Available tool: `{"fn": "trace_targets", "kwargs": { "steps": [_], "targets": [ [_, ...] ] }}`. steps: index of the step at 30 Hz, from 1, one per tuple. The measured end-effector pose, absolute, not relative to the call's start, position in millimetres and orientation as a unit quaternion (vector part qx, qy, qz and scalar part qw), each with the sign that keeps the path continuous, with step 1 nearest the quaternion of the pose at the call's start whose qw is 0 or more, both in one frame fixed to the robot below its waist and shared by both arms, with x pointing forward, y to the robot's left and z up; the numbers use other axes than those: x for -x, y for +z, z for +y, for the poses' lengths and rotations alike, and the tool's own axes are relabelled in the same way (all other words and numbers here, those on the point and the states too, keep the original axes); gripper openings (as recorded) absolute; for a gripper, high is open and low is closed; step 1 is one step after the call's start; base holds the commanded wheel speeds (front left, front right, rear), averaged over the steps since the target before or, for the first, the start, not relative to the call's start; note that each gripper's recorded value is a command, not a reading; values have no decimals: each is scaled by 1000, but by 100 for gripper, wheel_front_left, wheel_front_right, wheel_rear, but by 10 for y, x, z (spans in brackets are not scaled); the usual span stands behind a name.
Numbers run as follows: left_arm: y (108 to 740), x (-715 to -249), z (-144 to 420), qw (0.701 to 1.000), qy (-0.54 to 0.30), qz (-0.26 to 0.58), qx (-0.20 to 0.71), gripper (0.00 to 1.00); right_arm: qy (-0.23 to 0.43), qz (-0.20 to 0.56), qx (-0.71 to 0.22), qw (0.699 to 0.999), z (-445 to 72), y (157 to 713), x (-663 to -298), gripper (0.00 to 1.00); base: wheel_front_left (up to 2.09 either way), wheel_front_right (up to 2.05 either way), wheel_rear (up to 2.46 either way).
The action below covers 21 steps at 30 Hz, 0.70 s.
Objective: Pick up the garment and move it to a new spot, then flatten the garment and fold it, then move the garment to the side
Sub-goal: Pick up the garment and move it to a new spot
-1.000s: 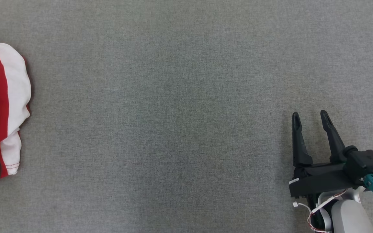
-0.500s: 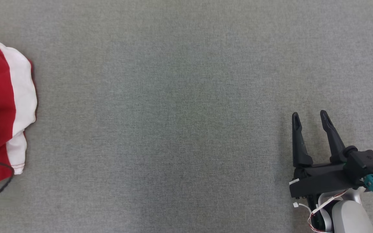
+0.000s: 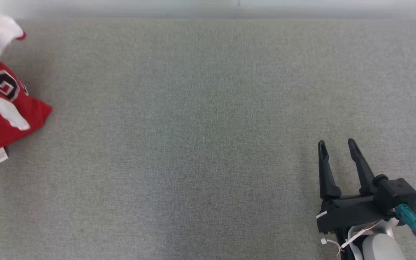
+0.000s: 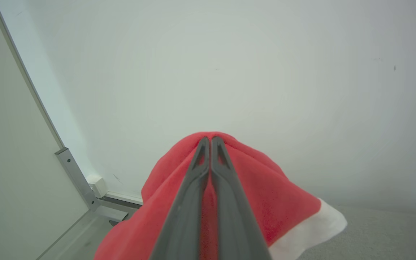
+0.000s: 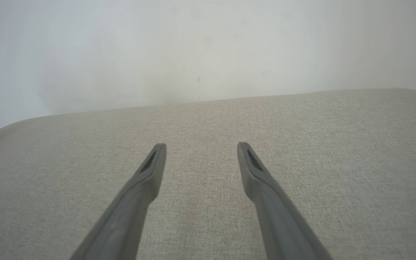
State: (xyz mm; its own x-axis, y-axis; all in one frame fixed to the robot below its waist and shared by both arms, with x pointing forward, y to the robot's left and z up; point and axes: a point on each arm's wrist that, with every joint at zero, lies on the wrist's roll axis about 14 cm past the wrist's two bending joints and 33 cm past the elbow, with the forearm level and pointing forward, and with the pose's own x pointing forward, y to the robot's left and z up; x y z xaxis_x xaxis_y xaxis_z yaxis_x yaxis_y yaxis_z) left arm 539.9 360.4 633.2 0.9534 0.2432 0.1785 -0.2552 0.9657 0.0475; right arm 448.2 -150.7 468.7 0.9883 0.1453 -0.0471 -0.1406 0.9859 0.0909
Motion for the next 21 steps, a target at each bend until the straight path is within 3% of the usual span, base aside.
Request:
{"fn": "trace_targets", "kwargs": {
  "steps": [9,21],
  "targets": [
    [7605,-5350,2716,970,11,-237,-45,0,56,12,-69,996,-1605,4790,-4296,100,0,0,0],
    [8157,-5155,1012,934,-192,-300,15,0,-9,2,-80,997,-2040,4828,-3967,100,0,0,0]
  ]
}}
